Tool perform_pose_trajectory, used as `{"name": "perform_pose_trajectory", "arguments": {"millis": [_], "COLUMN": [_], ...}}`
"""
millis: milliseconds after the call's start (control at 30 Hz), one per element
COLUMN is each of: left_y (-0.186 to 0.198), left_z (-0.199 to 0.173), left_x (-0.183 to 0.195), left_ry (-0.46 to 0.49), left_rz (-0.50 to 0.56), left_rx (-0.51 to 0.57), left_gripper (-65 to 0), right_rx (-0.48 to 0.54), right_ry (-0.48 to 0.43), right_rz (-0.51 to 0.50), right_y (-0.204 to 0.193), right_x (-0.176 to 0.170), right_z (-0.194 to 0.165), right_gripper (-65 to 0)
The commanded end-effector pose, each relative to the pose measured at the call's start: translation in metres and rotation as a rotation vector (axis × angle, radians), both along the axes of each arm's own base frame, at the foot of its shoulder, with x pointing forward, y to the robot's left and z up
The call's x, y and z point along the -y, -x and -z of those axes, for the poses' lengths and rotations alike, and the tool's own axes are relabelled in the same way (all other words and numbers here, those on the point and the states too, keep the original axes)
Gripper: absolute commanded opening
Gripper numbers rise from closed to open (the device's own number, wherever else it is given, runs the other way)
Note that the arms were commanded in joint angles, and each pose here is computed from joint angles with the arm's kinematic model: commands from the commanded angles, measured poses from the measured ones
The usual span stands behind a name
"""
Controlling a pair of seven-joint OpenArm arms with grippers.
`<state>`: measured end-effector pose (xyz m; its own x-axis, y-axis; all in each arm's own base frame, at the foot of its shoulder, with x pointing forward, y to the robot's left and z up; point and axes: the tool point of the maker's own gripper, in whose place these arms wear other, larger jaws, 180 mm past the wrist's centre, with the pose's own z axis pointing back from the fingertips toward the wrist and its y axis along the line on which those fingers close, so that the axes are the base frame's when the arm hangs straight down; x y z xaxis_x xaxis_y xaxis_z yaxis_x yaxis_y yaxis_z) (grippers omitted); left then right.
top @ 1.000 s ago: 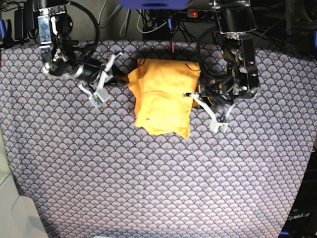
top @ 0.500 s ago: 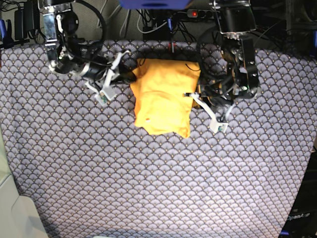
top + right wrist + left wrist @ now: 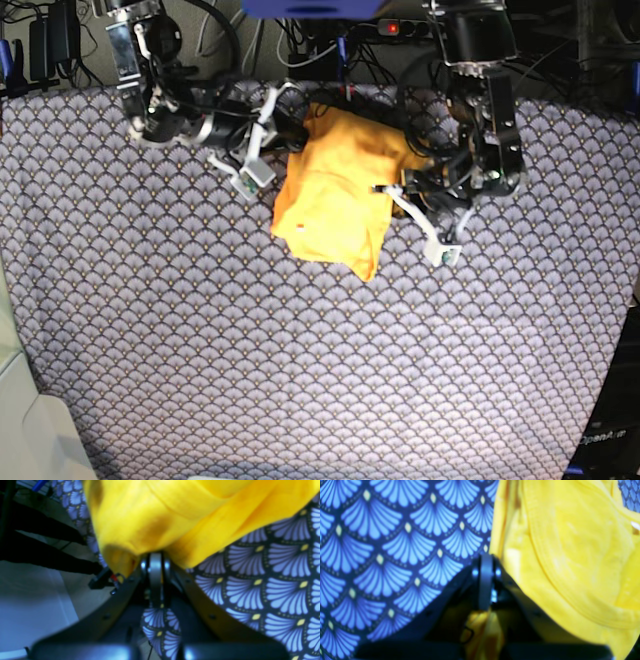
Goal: Fold the T-shirt properly
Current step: 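Push the bundle sides inward with both grippers to square it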
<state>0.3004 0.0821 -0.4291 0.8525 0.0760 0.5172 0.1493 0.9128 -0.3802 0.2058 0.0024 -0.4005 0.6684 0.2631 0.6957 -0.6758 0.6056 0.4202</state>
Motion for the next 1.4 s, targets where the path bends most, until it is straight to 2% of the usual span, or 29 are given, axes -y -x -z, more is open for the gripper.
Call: {"name": "perform_pose_trajectory", "arguments": {"millis": [0,167,400,1133,1367], "left_y": [-0.003,0.019,0.052,0.054,0.054], "left_z": [-0.006,0.000,-0.005,-0.005,-0.005], "left_x": [0.006,0.007,0.000,0.001,-0.001], "left_ry": [0.010,0.008,-0.041,-0.041,-0.045], "left_rz": [0.006,0.004,0.037,0.035,0.036], "left_rx": [0.012,-0.010,-0.071,-0.068,-0.068], "left_gripper": [-65.0,-65.0,-65.0,-65.0,-65.0], "right_rx": [0.040,0.038,0.035,0.009,-0.060], "right_ry": [-0.041,-0.032,-0.031,-0.057,-0.042], "right_rz": [0.008,0.008,0.007,0.017,0.025], "right_y": [-0.009,-0.008,-0.007,0.000,0.007], "right_x": [-0.003,0.000,0.000,-0.008,-0.004], "right_z": [-0.013,-0.011,-0.011,-0.009,0.012], "right_gripper": [-65.0,-65.0,-65.0,-65.0,-65.0]}}
